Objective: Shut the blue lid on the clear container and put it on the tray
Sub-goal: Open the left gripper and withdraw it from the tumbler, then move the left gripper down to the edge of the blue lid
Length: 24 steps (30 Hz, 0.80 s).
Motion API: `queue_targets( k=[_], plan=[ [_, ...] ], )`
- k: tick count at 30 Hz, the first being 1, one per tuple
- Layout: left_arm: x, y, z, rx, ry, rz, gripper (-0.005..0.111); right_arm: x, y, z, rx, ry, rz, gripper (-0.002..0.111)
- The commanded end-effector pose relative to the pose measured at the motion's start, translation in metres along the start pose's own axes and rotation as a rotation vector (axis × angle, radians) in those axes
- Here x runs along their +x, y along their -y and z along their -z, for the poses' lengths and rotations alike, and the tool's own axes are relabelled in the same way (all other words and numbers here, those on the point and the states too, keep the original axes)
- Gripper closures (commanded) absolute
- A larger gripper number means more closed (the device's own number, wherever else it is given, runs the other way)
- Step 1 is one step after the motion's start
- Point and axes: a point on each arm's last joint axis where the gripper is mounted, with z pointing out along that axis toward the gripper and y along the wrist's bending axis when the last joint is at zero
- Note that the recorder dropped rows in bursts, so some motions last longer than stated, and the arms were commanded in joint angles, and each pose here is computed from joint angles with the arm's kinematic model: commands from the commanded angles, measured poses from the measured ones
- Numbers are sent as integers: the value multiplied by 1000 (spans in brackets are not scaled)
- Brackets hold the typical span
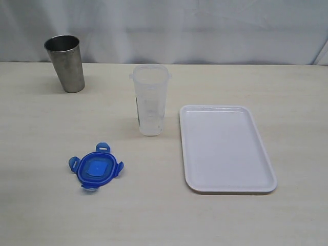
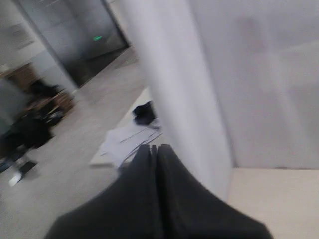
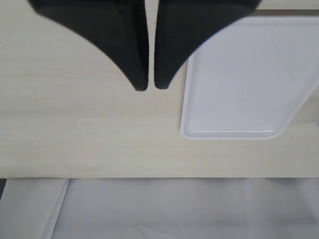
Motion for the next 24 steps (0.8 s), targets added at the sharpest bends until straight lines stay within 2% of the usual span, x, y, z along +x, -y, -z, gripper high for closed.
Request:
queue_targets(
  k=[1,3,5,10,12,13,15,17,18,21,24],
  plan=[
    [28,1,-16,-118,-273,32,107,0,0,0,6,8,-1,104],
    [40,18,-25,1,-404,47,107,0,0,0,6,8,-1,104],
    [48,38,-30,149,-514,111,107,0,0,0,6,8,-1,104],
    [57,73,-27,450,-656,231,107,0,0,0,6,8,-1,104],
    [59,85,-22,586,-697,223,107,0,0,0,6,8,-1,104],
    [62,95,-15,707,-745,225,107,0,0,0,6,8,-1,104],
    [65,101,-10,799,-792,209,106,0,0,0,6,8,-1,104],
    [69,108,-6,883,-847,201,101,0,0,0,6,8,-1,104],
    [73,115,-2,965,-901,205,91,0,0,0,6,8,-1,104],
    [80,122,-1,1005,-960,224,76,0,0,0,6,8,-1,104],
    [95,128,7,1033,-971,165,69,0,0,0,6,8,-1,104]
  ],
)
